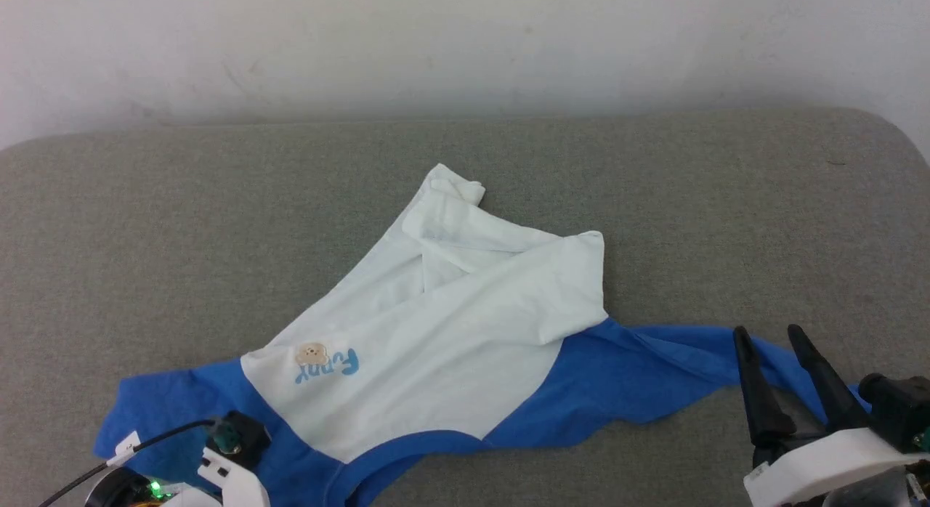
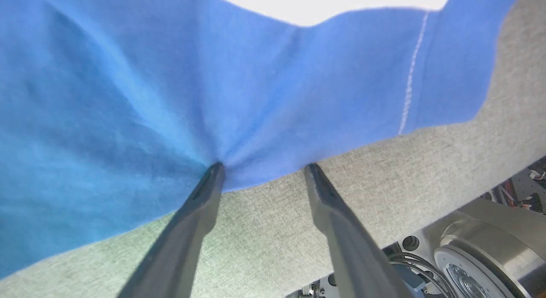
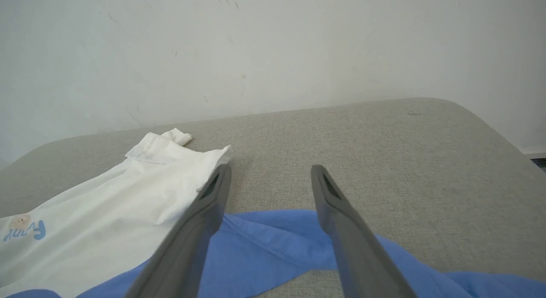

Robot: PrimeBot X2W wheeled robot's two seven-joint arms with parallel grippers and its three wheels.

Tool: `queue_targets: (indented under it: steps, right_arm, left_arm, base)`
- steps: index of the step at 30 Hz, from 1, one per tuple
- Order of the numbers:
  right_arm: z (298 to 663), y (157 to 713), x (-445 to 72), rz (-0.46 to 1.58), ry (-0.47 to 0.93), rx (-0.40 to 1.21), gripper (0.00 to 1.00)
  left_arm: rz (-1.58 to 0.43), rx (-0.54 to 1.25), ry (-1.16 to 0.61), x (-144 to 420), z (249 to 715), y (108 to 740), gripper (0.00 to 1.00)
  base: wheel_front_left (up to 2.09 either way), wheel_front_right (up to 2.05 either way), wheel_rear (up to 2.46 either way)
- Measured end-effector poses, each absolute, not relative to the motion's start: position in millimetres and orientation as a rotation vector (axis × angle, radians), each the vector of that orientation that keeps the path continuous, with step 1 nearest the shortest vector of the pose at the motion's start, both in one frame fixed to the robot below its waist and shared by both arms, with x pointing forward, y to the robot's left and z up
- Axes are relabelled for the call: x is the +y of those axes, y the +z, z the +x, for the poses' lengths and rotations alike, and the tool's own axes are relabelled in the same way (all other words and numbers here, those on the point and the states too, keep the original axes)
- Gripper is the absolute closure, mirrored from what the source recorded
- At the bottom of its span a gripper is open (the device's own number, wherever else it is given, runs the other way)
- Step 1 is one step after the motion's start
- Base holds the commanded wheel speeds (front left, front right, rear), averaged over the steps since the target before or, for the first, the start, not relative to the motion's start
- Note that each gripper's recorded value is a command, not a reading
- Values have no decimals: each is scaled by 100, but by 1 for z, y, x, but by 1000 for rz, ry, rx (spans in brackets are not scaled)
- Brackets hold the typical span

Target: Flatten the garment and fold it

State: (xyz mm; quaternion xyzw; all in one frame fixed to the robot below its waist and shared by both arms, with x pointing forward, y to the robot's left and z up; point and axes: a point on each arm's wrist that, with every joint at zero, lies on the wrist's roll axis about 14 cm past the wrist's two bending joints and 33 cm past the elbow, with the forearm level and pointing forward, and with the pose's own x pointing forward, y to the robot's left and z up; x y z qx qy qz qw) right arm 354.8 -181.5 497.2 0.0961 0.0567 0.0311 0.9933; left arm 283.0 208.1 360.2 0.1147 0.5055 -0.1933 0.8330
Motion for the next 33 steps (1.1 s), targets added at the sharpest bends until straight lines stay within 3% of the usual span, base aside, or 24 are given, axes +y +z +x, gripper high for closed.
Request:
queue_targets:
  steps: [3, 4, 5, 13, 21, 33]
  right_arm:
    - [356, 496, -182, 193, 61, 117, 0]
    - [356, 495, -182, 193, 62, 121, 0]
    - [355, 493, -181, 193, 64, 132, 0]
    - [340, 441, -152, 142, 162, 457, 0]
    - [341, 408, -117, -42, 385, 715, 0]
    - [354, 373, -86, -306, 601, 835, 0]
  left_arm:
    - [224, 1065, -392, 207, 286, 358, 83]
    - [217, 1058, -380, 207, 287, 357, 83]
    - [209, 1046, -369, 208, 288, 358, 100]
    - [109, 906, -221, 215, 297, 369, 100]
    - [-3, 762, -159, 207, 306, 394, 100]
    - [-47, 706, -145, 203, 309, 403, 100]
  base:
    - [0, 0, 0]
    - [0, 0, 0]
    - [0, 0, 0]
    - [0, 0, 0]
    - [0, 0, 0]
    - [0, 0, 0]
